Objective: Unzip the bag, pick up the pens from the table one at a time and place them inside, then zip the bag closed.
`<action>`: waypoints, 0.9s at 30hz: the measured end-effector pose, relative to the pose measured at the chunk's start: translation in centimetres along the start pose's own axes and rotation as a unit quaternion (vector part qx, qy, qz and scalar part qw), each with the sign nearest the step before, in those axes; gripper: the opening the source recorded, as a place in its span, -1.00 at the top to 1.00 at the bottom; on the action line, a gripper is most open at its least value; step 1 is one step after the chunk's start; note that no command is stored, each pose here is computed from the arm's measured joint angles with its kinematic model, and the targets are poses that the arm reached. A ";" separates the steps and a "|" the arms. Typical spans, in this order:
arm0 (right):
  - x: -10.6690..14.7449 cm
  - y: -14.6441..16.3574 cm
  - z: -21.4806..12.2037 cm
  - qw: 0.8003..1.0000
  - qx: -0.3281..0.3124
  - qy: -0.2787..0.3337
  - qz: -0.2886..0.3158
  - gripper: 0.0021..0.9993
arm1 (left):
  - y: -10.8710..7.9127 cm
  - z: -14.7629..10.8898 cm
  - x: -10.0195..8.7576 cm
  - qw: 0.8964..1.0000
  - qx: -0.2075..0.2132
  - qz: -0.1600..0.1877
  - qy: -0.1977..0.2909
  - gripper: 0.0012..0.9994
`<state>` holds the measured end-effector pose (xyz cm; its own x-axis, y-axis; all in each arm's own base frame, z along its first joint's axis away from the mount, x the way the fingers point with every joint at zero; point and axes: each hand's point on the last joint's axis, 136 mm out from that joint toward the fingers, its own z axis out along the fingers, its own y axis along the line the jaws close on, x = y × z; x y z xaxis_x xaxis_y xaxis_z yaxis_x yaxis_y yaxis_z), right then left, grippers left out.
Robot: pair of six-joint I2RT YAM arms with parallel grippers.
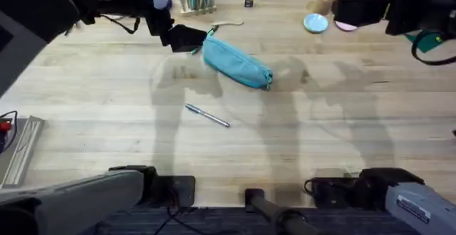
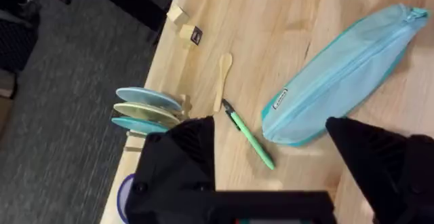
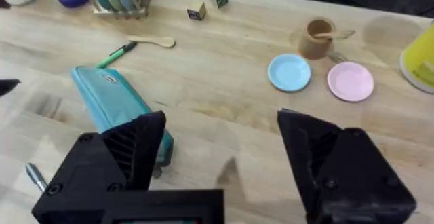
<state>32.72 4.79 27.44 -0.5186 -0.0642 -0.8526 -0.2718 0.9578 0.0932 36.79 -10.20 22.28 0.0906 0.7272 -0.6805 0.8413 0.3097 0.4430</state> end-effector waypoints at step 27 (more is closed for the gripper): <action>-0.5 0.0 0.0 1.000 0.001 -0.011 0.003 -0.99 | -2.8 5.0 3.9 0.983 0.094 0.154 -0.030 -0.98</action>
<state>33.00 4.79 27.89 -0.5031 -0.0526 -0.8626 -0.2677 0.9586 0.0977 37.48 -11.30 15.43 0.3836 0.7296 -0.5662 0.8517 -0.0425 0.5223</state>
